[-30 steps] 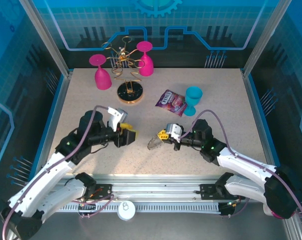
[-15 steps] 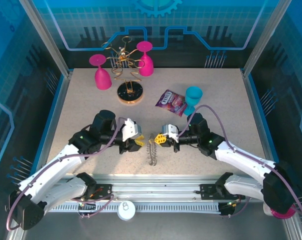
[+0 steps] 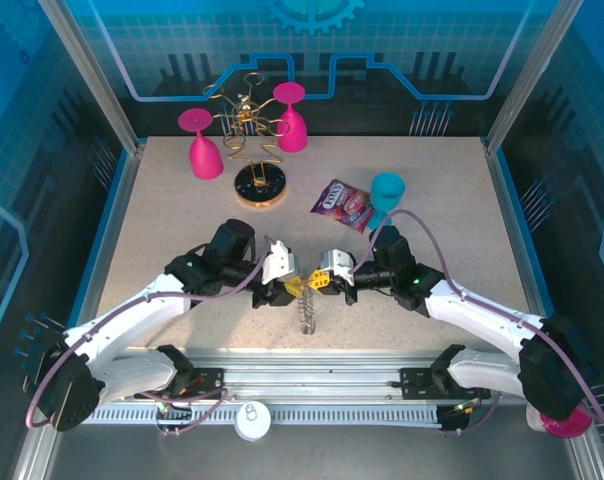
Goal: Put the keys on the keyring
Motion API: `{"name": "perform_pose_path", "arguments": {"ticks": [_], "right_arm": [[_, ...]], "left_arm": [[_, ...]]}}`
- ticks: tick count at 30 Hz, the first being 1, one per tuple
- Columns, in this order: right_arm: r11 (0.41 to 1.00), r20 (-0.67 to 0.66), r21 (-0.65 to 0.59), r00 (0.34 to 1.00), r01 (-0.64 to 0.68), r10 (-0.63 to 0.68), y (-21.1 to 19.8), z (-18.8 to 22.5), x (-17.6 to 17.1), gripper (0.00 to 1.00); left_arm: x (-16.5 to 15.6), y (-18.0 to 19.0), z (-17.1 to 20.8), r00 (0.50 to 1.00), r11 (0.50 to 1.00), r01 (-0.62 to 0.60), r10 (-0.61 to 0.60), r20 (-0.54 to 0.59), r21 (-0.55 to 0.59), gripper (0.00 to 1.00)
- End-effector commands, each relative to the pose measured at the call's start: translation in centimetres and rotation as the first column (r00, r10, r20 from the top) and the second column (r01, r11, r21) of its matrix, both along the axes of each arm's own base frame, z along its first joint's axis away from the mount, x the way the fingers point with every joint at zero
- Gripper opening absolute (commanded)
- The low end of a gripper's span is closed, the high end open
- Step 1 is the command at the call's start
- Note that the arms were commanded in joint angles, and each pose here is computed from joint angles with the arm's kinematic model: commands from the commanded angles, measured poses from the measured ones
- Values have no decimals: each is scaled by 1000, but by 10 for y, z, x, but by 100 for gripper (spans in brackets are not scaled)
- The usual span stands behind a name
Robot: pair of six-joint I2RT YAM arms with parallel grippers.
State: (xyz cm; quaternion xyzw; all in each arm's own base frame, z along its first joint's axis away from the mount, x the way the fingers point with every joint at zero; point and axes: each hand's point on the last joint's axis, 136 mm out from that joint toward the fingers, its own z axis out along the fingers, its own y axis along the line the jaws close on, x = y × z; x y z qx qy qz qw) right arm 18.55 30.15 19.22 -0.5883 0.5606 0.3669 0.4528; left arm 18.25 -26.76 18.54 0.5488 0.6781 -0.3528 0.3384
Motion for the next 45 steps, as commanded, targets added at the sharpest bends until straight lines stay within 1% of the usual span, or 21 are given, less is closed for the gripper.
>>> {"name": "perform_pose_path", "arguments": {"ticks": [1, 8, 14, 19, 25, 28, 29, 30, 31, 32, 33, 34, 35, 36, 37, 39, 40, 41, 43, 44, 45], "right_arm": [[1000, 29, 7, 999, -24, 24, 5, 4, -2, 0], [999, 29, 3, 999, -34, 34, 7, 2, -4, 0], [999, 26, -2, 999, -35, 35, 7, 0, -5, 0], [999, 18, 0, 999, -37, 37, 10, -3, -5, 0], [999, 14, 7, 999, -36, 36, 12, -1, -5, 0], [1000, 20, 9, 1000, -22, 22, 11, -1, -3, 0], [1000, 26, 18, 1000, 1, -1, 10, 1, 0, 0], [999, 25, 26, 999, 41, -42, 8, 4, 5, 13], [996, 30, 51, 997, 74, -76, 5, 11, 9, 34], [990, 26, 74, 992, 121, -123, 1, 18, 14, 51], [980, 17, 87, 983, 179, -181, -4, 25, 19, 57], [968, 9, 89, 971, 236, -237, -10, 29, 25, 59], [952, -13, 65, 954, 300, -300, -18, 29, 30, 60], [930, -31, 26, 930, 366, -365, -27, 26, 35, 60], [913, -46, -10, 912, 407, -407, -34, 23, 37, 58], [880, -76, -95, 878, 466, -473, -43, 12, 35, 50], [871, -82, -126, 870, 475, -486, -44, 8, 30, 48], [862, -89, -147, 862, 485, -499, -43, 7, 25, 45], [854, -122, -165, 849, 493, -514, -37, 8, 15, 40], [858, -146, -168, 848, 486, -509, -31, 9, 8, 38], [865, -162, -171, 852, 472, -497, -25, 10, 0, 36]], "left_arm": [[2, -8, 0, 1000, 1000, 20, -20, 11, -13, 29], [5, -12, -11, 1000, 1000, 29, -28, -11, 11, 27], [13, -11, -18, 1000, 1000, -4, 4, 1, 30, 22], [15, -15, -15, 1000, 1000, -8, 8, -3, 3, 15], [7, -18, -13, 999, 999, 32, -32, -31, -25, 0], [6, -17, -14, 999, 999, 29, -30, -32, -26, 0], [6, -17, -14, 999, 999, 25, -26, -30, -26, 0], [6, -16, -14, 999, 999, 16, -17, -32, -28, 0], [8, -16, -13, 999, 1000, 0, -1, -35, -30, 0], [10, -15, -14, 999, 999, -24, 23, -46, -28, 0], [15, -15, -14, 996, 998, -66, 64, -64, -26, 0], [20, -13, -14, 990, 993, -116, 114, -86, -20, 0], [29, -11, -13, 971, 979, -204, 202, -129, -8, 0], [36, -6, -15, 941, 957, -290, 288, -179, 14, 0], [43, -2, -16, 907, 931, -363, 362, -214, 37, 0], [51, 7, -17, 805, 862, -498, 500, -319, 93, 0], [50, 10, -18, 767, 841, -528, 532, -359, 118, 0], [50, 13, -17, 718, 813, -564, 569, -400, 145, 0], [49, 20, -18, 609, 751, -628, 639, -470, 207, 0], [48, 24, -19, 554, 719, -650, 669, -495, 244, 0], [46, 26, -17, 515, 701, -661, 683, -518, 268, 0]]}}
